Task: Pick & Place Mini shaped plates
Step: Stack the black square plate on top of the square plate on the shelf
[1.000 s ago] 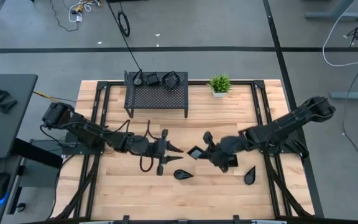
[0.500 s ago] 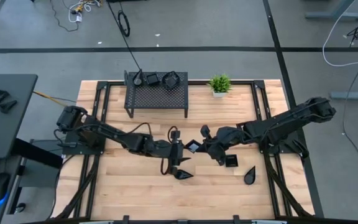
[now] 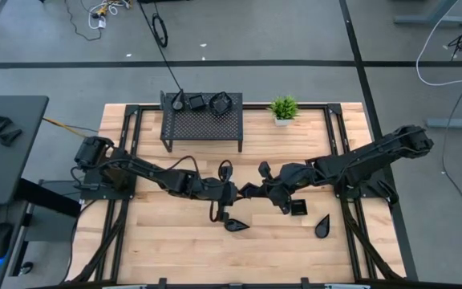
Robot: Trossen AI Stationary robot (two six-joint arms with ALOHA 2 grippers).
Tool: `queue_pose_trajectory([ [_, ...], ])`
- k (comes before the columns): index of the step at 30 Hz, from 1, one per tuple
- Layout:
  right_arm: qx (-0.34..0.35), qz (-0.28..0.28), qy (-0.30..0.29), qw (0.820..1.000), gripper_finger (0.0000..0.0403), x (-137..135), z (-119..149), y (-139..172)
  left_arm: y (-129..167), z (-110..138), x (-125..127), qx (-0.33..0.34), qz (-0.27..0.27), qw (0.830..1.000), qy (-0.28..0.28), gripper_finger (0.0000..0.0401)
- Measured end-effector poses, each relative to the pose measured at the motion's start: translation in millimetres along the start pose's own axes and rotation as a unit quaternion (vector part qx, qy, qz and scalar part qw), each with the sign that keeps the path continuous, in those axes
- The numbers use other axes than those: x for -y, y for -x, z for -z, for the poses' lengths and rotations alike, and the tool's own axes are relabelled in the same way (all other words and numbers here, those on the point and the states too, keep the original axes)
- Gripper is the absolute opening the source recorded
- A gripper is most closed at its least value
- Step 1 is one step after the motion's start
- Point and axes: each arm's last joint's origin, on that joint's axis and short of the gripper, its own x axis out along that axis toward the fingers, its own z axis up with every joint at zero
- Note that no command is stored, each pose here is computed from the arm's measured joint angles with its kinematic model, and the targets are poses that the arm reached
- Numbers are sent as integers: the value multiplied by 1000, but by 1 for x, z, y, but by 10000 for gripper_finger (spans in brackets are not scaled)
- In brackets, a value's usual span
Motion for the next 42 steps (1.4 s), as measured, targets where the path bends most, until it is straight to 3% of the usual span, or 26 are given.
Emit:
queue_pose_trajectory([
  [3, 1, 1, -1, 1000, 2, 0, 0, 0, 0, 0, 1, 1, 3, 1000, 0, 9],
  [10, -11, 41, 16, 999, 31, 2, -6, 12, 6, -1, 6, -8, 7, 1000, -7, 6],
  [13, -7, 70, 25, 997, 44, 5, -12, 28, 20, -9, 4, -47, -15, 999, -18, 5],
  [17, 11, 88, -15, 996, 47, 11, -15, 40, 51, -33, -11, -124, -72, 988, -50, 5],
  [21, -7, 88, -30, 996, 40, 10, -2, 35, 83, -58, -56, -200, -140, 968, -55, 4],
  [25, -17, 102, -38, 994, 29, 4, 20, 25, 106, -69, -126, -258, -186, 948, 2, 4],
  [30, 25, 149, -67, 986, 15, 1, 34, 23, 117, -52, -212, -268, -210, 933, 120, 4],
  [33, 45, 169, -77, 982, 9, 3, 35, 24, 125, -35, -251, -276, -236, 919, 156, 4],
  [37, 54, 184, -81, 978, 6, 7, 35, 25, 130, -16, -282, -286, -267, 901, 189, 4],
  [42, 53, 191, -86, 976, 9, 10, 37, 26, 121, -2, -295, -305, -267, 892, 201, 5],
])
